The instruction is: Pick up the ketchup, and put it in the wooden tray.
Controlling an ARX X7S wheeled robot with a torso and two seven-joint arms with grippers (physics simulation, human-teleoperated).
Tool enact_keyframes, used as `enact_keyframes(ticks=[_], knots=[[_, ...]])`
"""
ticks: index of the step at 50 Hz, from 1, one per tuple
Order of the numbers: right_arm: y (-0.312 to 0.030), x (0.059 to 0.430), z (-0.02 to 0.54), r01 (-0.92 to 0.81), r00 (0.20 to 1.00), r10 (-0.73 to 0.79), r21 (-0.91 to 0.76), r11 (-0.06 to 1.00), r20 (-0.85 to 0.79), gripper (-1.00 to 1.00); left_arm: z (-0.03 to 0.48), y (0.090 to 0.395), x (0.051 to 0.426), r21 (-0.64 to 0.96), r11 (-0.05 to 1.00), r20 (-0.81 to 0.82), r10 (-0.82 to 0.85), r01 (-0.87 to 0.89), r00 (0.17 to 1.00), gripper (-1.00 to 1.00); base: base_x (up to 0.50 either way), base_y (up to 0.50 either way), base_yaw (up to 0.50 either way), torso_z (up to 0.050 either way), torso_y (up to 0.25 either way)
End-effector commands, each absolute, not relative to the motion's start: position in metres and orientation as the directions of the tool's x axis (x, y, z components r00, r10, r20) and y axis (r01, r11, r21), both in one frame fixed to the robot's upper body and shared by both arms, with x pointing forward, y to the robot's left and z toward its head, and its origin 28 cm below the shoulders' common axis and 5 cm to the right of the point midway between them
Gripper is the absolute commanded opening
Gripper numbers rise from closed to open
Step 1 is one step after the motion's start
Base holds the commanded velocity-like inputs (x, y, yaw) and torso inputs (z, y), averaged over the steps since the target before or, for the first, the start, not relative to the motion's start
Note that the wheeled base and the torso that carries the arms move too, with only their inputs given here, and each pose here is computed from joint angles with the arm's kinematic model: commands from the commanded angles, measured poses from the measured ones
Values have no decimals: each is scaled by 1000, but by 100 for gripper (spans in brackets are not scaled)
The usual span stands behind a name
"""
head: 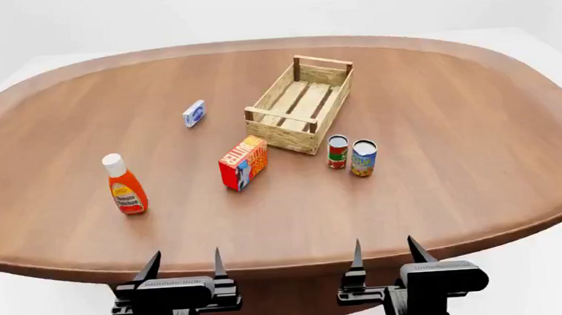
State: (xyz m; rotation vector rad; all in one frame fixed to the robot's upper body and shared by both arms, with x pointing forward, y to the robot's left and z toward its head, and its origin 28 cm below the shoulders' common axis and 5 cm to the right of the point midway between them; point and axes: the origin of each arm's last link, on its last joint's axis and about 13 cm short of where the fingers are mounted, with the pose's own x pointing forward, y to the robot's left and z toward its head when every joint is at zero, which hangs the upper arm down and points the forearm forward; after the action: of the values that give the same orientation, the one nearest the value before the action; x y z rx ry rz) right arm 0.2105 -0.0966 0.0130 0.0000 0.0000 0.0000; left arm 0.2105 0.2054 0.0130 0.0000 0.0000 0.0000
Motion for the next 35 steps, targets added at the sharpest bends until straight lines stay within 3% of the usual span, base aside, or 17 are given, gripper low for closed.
enact_keyframes(ticks=[1, 18, 35], knots=[[-96, 210, 13, 0, 1000, 0, 2, 1000, -1, 100, 14, 206, 212, -7, 1000, 1, 6, -6, 1000, 100, 0, 0, 0, 0, 0], [-100, 212, 43, -25, 999, 24, 25, 999, 28, 100, 50, 206, 216, -31, 999, 38, -39, 40, 999, 100, 11, 0, 0, 0, 0], [-122, 234, 104, -24, 994, 28, -36, 999, 109, 100, 121, 199, 242, 19, 992, 183, -123, 122, 975, 100, 496, 0, 0, 0, 0]])
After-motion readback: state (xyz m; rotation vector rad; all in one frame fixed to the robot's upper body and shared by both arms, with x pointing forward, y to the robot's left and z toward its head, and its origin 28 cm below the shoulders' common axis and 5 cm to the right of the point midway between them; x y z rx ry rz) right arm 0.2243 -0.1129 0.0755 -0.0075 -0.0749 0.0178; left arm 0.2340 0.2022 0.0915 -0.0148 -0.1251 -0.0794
